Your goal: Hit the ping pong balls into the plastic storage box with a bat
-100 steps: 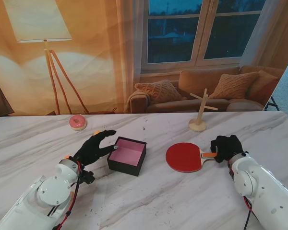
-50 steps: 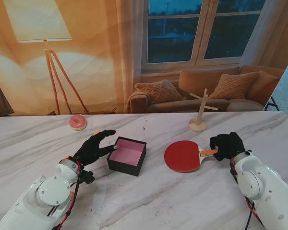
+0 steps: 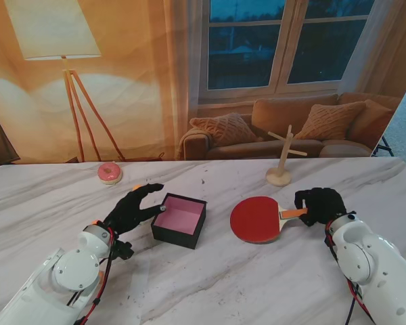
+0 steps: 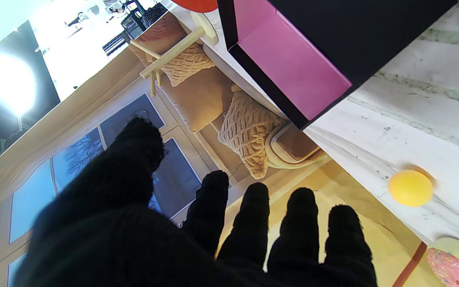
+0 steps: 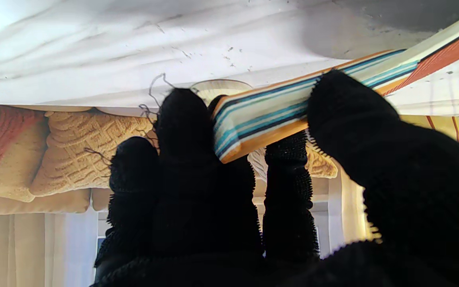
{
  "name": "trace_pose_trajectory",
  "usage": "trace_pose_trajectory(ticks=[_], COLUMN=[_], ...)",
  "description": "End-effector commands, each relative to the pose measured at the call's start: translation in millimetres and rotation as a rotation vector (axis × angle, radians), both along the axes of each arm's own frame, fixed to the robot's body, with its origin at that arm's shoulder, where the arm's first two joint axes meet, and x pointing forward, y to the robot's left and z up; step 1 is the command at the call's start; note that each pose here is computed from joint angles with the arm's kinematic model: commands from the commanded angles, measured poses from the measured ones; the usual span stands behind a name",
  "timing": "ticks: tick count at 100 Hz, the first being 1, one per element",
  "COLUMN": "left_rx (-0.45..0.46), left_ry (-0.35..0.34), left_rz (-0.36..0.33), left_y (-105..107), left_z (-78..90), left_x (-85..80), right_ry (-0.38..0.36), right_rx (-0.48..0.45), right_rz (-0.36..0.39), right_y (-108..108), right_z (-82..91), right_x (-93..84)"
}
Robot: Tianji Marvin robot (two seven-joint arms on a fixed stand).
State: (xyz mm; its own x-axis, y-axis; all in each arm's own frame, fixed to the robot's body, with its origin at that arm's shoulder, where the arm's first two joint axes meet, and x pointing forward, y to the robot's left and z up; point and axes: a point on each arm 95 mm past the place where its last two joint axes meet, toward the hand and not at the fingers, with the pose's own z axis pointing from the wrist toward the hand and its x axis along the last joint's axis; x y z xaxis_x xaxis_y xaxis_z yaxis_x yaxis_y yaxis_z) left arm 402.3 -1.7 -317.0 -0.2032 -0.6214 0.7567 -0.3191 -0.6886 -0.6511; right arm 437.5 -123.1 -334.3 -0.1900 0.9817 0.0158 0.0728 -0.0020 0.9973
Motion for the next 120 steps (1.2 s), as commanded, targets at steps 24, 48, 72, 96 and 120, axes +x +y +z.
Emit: trace_pose_trajectory(ticks=[24, 48, 72, 96, 120], left_rx=[-0.006, -0.010, -0.014, -0.020, -0.022], left_ry=[0.011, 0.010, 0.009, 0.008, 0.008], left_rz=[-0.007, -0.005, -0.001, 0.000, 0.005], left_y=[-1, -1, -1, -1, -1], left_z=[-2.6, -2.5, -2.6, -2.7, -2.6], left_x=[-1.6, -1.8, -2.1, -2.1, -2.2], right_ry=[-0.069, -0.107, -0.122, -0.131, -0.154], right_rx=[0.050, 0.082, 0.108, 0.160, 0.196], right_rz=[0.017, 0.067, 0.125, 0.161, 0.199], right_y=[11, 21, 34, 49, 64], right_z=[20.6, 42.3, 57.4, 66.7, 74.8], right_x=[-6.6, -13.5, -19.0, -20.8, -20.9])
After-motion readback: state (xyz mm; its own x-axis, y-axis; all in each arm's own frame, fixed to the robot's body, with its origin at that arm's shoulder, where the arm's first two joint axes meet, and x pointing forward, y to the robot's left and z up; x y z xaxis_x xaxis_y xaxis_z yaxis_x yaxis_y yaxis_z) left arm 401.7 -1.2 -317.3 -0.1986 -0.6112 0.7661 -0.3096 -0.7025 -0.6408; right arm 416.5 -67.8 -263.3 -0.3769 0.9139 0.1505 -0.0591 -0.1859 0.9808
